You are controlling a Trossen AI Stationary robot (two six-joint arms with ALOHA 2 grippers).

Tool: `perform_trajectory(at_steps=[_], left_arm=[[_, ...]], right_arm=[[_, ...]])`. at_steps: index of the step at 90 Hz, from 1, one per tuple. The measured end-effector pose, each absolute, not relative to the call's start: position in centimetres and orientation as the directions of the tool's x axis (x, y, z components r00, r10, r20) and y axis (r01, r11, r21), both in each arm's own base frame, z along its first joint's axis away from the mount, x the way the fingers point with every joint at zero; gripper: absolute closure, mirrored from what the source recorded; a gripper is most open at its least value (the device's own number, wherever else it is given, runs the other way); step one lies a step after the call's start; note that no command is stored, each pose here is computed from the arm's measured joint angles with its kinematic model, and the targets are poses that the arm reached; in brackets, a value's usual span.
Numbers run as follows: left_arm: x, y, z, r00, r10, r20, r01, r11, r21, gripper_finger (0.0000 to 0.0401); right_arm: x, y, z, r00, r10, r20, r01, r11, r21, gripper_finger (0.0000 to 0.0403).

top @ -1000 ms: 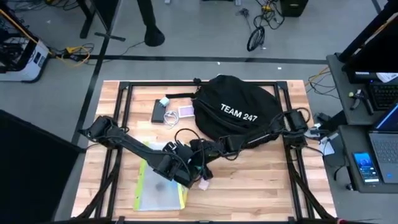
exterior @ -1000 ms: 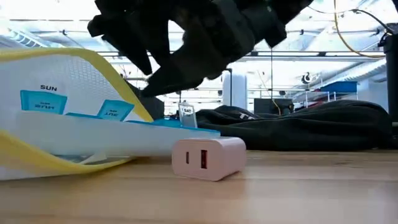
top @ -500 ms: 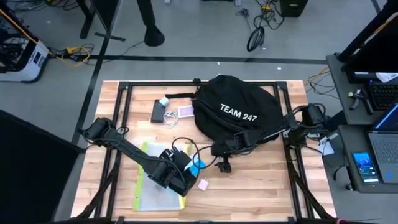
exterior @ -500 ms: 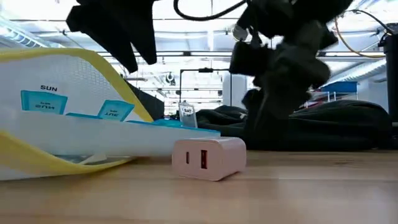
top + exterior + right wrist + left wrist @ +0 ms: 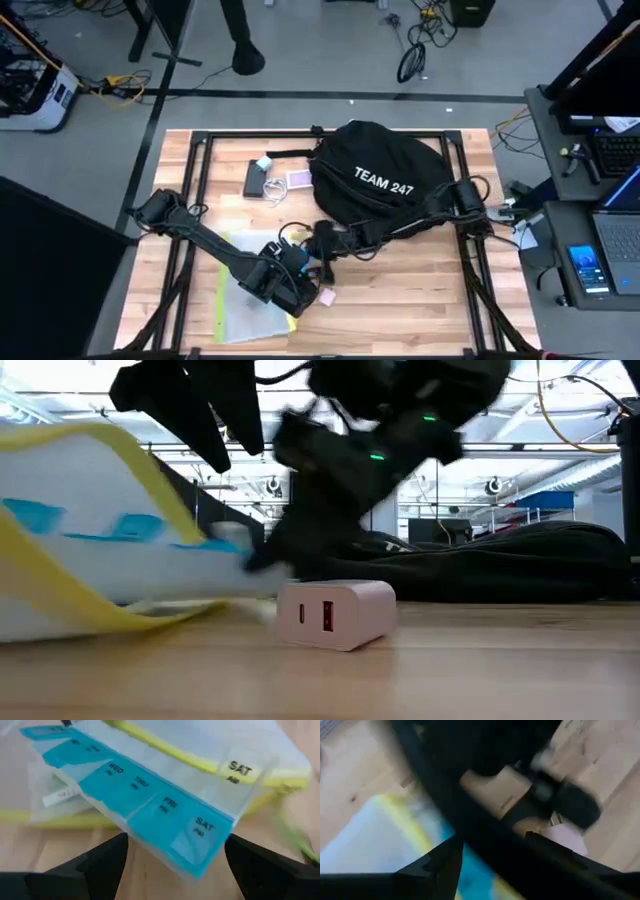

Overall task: Unpack backpack
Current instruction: Put the medicine organizer into the green zip bag

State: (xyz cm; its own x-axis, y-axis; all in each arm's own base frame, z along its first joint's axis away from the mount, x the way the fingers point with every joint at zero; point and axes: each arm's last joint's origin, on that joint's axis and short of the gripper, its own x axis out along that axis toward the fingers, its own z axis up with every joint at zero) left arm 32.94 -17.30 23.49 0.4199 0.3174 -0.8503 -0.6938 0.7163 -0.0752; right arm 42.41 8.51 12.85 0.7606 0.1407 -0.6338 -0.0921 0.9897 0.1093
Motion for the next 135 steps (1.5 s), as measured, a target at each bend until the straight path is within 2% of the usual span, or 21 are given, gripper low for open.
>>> perform_trajectory(at_steps=[13,33,50,59,71,85,98,104,115,128,135], left_arm=[[32.9,-17.3,23.5,0.418,0.318,-0.851,-0.693,0.717,-0.072,0.0201],[32.7,-17.5,23.5,0.426,0.331,-0.842,-0.685,0.726,-0.061,0.0201],[32.6,-17.6,23.6,0.427,0.336,-0.840,-0.682,0.729,-0.055,0.0201],[32.6,-17.6,23.6,0.426,0.336,-0.840,-0.684,0.727,-0.056,0.0201],[32.6,-17.7,23.6,0.431,0.338,-0.837,-0.687,0.724,-0.062,0.0201],[32.8,-17.8,23.9,0.458,0.344,-0.819,-0.686,0.723,-0.080,0.0201],[33.1,-17.7,24.0,0.484,0.353,-0.801,-0.687,0.720,-0.098,0.0201],[32.6,-17.7,23.5,0.435,0.347,-0.831,-0.656,0.754,-0.029,0.0201],[32.9,-17.9,23.4,0.448,0.319,-0.835,-0.634,0.772,-0.045,0.0201],[32.9,-18.1,23.6,0.461,0.309,-0.832,-0.636,0.769,-0.067,0.0201],[32.8,-18.3,23.6,0.466,0.302,-0.832,-0.639,0.765,-0.080,0.0201]], right_arm=[[44.7,9.1,12.7,0.773,0.149,-0.617,-0.131,0.989,0.075,0.0094],[44.4,8.7,14.1,0.757,0.141,-0.639,-0.129,0.989,0.065,0.0109],[45.7,9.4,14.0,0.858,0.180,-0.481,-0.182,0.982,0.042,0.0128],[46.2,9.1,13.6,0.862,0.178,-0.475,-0.189,0.982,0.026,0.0134],[45.7,8.7,14.2,0.831,0.167,-0.530,-0.195,0.981,0.004,0.0141],[44.0,8.6,16.9,0.773,0.139,-0.619,-0.209,0.977,-0.042,0.0144],[42.1,8.2,17.7,0.646,0.106,-0.756,-0.181,0.983,-0.017,0.0145],[41.0,8.2,16.4,0.535,0.108,-0.838,-0.186,0.982,0.008,0.0145],[41.4,8.4,13.5,0.557,0.119,-0.822,-0.161,0.986,0.034,0.0145],[43.3,8.2,11.8,0.686,0.124,-0.717,-0.114,0.991,0.063,0.0145],[44.5,8.3,12.4,0.791,0.146,-0.594,-0.116,0.989,0.089,0.0145]])
